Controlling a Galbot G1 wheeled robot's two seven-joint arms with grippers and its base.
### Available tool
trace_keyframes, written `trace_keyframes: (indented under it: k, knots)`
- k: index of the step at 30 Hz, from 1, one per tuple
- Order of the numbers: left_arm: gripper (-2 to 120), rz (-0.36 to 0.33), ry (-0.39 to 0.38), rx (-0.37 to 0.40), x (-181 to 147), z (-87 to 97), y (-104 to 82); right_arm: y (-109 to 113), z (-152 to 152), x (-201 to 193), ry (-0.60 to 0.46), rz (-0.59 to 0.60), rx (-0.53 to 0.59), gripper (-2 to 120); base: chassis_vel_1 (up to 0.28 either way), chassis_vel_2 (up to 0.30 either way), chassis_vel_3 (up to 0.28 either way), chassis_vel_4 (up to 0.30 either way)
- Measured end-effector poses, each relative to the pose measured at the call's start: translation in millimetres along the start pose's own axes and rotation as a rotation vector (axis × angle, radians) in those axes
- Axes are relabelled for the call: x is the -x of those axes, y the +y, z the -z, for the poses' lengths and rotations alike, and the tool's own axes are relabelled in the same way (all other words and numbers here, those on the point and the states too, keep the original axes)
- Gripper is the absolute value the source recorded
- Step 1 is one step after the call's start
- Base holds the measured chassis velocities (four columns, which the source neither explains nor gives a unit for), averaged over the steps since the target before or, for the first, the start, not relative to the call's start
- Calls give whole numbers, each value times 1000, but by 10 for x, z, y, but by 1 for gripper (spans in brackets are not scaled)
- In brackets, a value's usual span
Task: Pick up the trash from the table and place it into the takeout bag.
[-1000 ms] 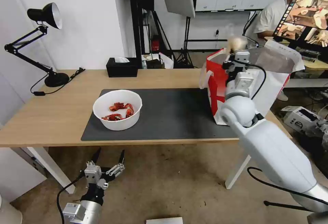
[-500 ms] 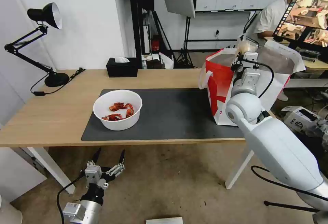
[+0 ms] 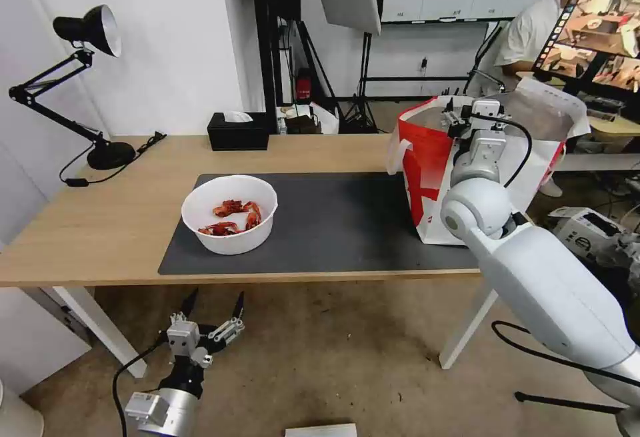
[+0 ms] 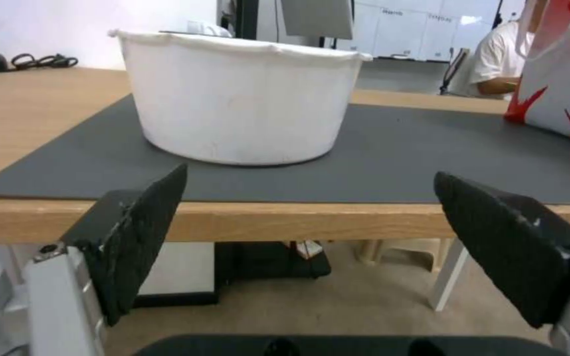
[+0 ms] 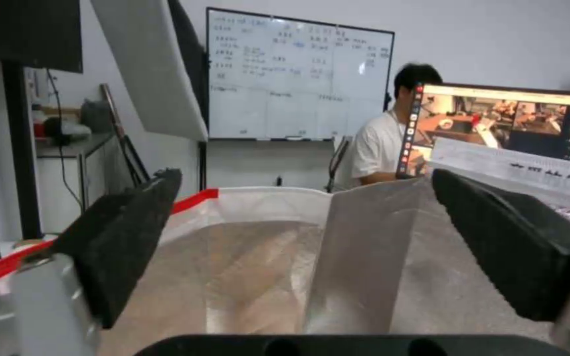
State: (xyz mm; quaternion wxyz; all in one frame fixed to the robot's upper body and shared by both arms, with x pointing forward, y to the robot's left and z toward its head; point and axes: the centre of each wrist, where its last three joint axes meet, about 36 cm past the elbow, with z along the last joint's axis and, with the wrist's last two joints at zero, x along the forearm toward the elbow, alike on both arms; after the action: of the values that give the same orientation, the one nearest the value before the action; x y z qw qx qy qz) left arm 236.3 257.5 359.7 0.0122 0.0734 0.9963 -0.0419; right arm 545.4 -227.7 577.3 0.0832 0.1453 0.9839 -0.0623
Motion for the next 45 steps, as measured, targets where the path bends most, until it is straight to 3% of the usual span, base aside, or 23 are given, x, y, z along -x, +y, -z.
trace_keyframes:
  k: [20, 26, 29, 32, 37, 42, 45]
  knots:
    - [100, 1, -9, -6, 18, 30, -17, -40, 55, -59, -25, 15, 26, 100, 0, 0, 0, 0]
    - [100, 2, -18, -7, 33, 59, -10, -95, 149, -216, -79, 155, 135, 100, 0, 0, 0, 0]
    - [100, 5, -24, -8, 37, 85, 0, -182, 155, -470, -85, 345, 238, 100, 0, 0, 0, 0]
    - [100, 7, -26, -8, 32, 99, 7, -253, 98, -584, -77, 409, 262, 100, 0, 0, 0, 0]
    - [100, 15, -32, -9, 9, 122, 16, -561, -180, -1031, -45, 564, 291, 100, 0, 0, 0, 0]
    - [100, 16, -32, -10, 9, 115, 16, -711, -415, -1322, -42, 619, 299, 100, 0, 0, 0, 0]
    - [100, 18, -31, -12, 7, 104, 8, -881, -778, -1673, -23, 653, 277, 100, 0, 0, 0, 0]
